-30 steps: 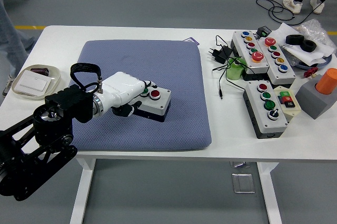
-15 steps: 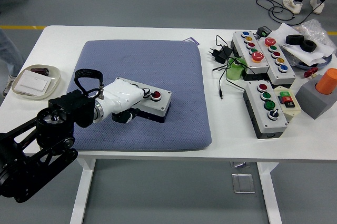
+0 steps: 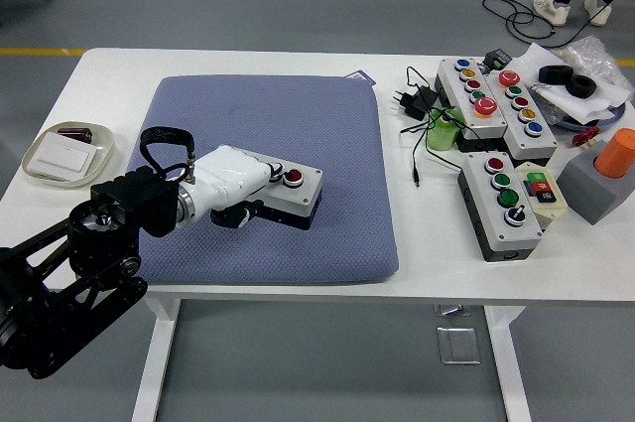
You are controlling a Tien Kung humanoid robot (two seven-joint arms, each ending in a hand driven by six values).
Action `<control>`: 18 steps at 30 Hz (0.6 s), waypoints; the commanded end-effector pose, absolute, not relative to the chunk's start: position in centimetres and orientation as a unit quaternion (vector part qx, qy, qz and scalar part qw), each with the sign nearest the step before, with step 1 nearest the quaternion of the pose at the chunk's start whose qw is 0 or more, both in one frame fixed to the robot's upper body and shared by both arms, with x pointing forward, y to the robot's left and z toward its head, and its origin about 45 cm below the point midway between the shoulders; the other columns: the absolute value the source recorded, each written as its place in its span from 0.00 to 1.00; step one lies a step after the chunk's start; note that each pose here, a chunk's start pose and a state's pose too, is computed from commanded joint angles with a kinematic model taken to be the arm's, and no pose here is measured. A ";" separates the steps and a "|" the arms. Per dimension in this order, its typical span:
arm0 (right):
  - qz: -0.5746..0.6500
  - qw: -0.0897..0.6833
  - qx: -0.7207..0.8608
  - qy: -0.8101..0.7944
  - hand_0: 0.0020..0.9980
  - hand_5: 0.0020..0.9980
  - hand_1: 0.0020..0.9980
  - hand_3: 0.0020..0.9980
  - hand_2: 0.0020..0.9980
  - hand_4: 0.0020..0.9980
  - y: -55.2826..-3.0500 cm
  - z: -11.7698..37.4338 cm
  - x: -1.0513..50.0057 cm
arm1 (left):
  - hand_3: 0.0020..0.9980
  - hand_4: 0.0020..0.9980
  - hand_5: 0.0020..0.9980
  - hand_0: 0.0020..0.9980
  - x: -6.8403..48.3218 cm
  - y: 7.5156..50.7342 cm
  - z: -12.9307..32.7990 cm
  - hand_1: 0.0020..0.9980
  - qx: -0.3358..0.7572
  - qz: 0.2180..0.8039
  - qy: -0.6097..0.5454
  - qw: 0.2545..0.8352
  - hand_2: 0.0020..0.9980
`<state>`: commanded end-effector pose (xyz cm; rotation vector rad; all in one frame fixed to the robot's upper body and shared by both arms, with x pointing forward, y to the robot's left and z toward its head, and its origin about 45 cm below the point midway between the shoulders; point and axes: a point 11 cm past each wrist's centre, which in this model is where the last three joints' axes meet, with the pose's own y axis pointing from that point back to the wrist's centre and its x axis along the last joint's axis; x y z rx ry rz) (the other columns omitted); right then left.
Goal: Pick up the button,place it on the desk,press the button,press the button
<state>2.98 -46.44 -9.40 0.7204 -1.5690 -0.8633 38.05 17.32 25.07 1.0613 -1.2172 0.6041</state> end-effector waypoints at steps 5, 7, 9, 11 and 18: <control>-0.369 0.568 0.306 -0.669 0.63 0.01 0.47 0.58 0.53 0.27 -46.4 -9.4 3.0 | 0.92 0.91 0.64 0.09 38.9 18.3 28.2 0.12 0.430 0.358 -0.548 0.622 0.17; -0.369 0.568 0.306 -0.669 0.63 0.01 0.47 0.58 0.53 0.27 -46.4 -9.4 3.0 | 0.92 0.91 0.64 0.09 39.1 18.8 29.2 0.12 0.418 0.387 -0.549 0.611 0.17; -0.369 0.568 0.306 -0.669 0.63 0.01 0.47 0.58 0.53 0.27 -46.4 -9.4 3.0 | 0.98 0.94 1.00 0.14 39.6 19.9 30.9 0.27 0.398 0.438 -0.547 0.592 0.31; -0.369 0.568 0.306 -0.669 0.63 0.01 0.47 0.58 0.53 0.27 -46.4 -9.4 3.0 | 0.98 0.94 1.00 0.14 39.8 20.6 31.8 0.27 0.382 0.468 -0.547 0.580 0.31; -0.370 0.567 0.305 -0.670 0.63 0.01 0.47 0.58 0.53 0.27 -46.3 -9.4 3.0 | 1.00 0.90 1.00 0.72 40.8 23.4 33.5 0.85 0.261 0.584 -0.494 0.589 0.95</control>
